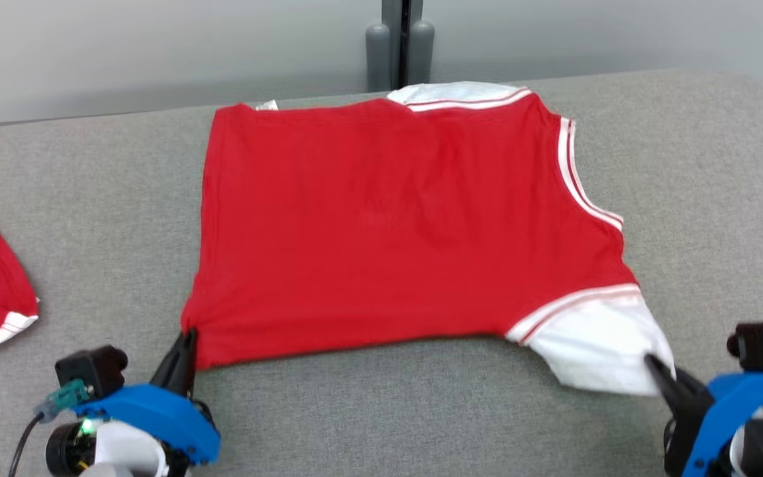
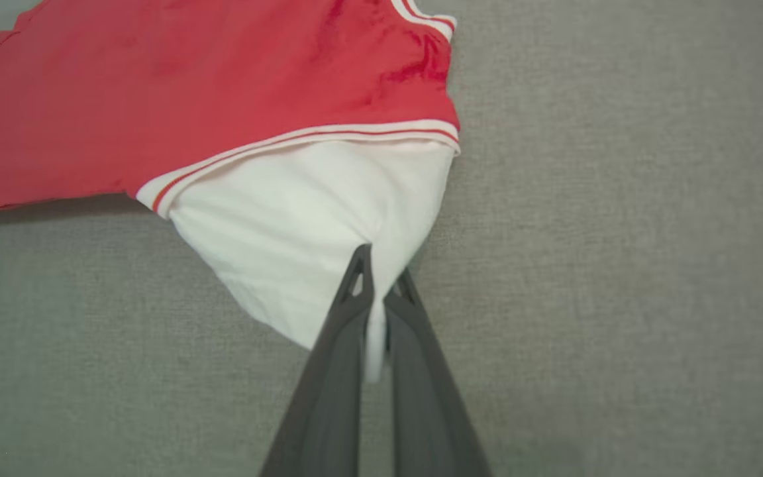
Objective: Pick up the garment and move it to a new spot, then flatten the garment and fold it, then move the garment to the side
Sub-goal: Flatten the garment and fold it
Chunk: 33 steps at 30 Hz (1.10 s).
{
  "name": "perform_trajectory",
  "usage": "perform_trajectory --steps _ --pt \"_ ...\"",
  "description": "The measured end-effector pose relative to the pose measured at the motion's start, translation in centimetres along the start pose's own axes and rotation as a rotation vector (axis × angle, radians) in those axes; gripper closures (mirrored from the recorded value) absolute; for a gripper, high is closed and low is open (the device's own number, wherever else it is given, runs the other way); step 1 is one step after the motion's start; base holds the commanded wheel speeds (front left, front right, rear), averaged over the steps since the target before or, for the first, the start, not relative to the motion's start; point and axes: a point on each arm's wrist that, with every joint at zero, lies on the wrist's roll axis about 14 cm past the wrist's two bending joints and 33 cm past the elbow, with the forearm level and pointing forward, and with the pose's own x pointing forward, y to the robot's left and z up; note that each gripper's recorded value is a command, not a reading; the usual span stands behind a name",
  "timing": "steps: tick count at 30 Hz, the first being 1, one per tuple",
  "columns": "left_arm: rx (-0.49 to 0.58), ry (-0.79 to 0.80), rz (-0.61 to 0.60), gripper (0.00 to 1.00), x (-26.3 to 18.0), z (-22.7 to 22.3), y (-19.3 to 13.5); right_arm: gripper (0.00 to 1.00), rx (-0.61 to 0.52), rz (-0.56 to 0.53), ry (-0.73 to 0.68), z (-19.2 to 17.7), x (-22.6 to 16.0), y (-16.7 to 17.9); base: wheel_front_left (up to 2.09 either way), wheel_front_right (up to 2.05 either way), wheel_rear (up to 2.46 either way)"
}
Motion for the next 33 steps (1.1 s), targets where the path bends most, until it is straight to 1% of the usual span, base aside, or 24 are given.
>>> perform_trajectory --steps 2,7,10,12,14,18,19,20,21,23,26,28,33 --pt "0.014 0.035 0.002 1.00 -1.2 -0.6 -0.1 1.00 0.015 -0.001 0.047 -1.3 -1.1 0.2 0.00 0.00 0.00" --pt "0.061 0.143 0.001 1.00 -3.6 -2.1 -0.5 1.00 0.026 -0.006 0.111 -2.4 -2.8 0.2 0.00 0.00 0.00" --pt "0.112 0.229 0.007 1.00 -4.9 -3.1 -0.3 1.00 0.023 -0.005 0.160 -3.3 -3.4 0.3 0.00 0.00 0.00" --pt "0.151 0.276 0.020 1.00 -5.7 -3.4 0.2 1.00 0.013 -0.003 0.165 -3.2 -3.7 0.5 0.00 0.00 0.00" --pt "0.160 0.314 0.020 1.00 -6.2 -3.6 0.1 1.00 0.006 -0.011 0.146 -2.6 -3.9 0.4 0.00 0.00 0.00" --pt "0.141 0.350 -0.034 1.00 -6.6 -3.4 -1.4 1.00 -0.002 -0.004 0.101 -1.3 -3.5 0.7 0.00 0.00 0.00" --pt "0.150 0.353 -0.047 1.00 -6.4 -3.2 -1.7 1.00 -0.011 0.001 0.085 -0.7 -3.2 0.9 0.00 0.00 0.00" --pt "0.157 0.359 -0.054 1.00 -6.2 -3.0 -1.8 1.00 -0.030 0.004 0.066 0.1 -2.9 1.1 0.00 0.00 0.00" --pt "0.174 0.369 -0.073 1.00 -5.7 -2.3 -2.2 1.00 -0.077 0.008 0.039 1.5 -2.1 1.2 0.00 0.00 0.00" --pt "0.174 0.386 -0.106 1.00 -5.0 -1.8 -3.0 1.00 -0.114 0.021 0.016 2.8 -1.3 1.5 0.00 0.00 0.00" --pt "0.125 0.388 -0.152 1.00 -3.8 -0.4 -3.9 1.00 -0.153 0.049 -0.005 4.5 0.0 2.2 0.00 0.00 0.00" --pt "0.063 0.388 -0.176 1.00 -2.8 0.6 -4.5 1.00 -0.181 0.062 -0.010 5.4 0.9 2.5 0.00 0.00 0.00" --pt "-0.032 0.382 -0.144 1.00 -0.2 2.4 -2.9 1.00 -0.232 0.109 -0.001 6.8 3.5 3.6 0.00 0.00 0.00"
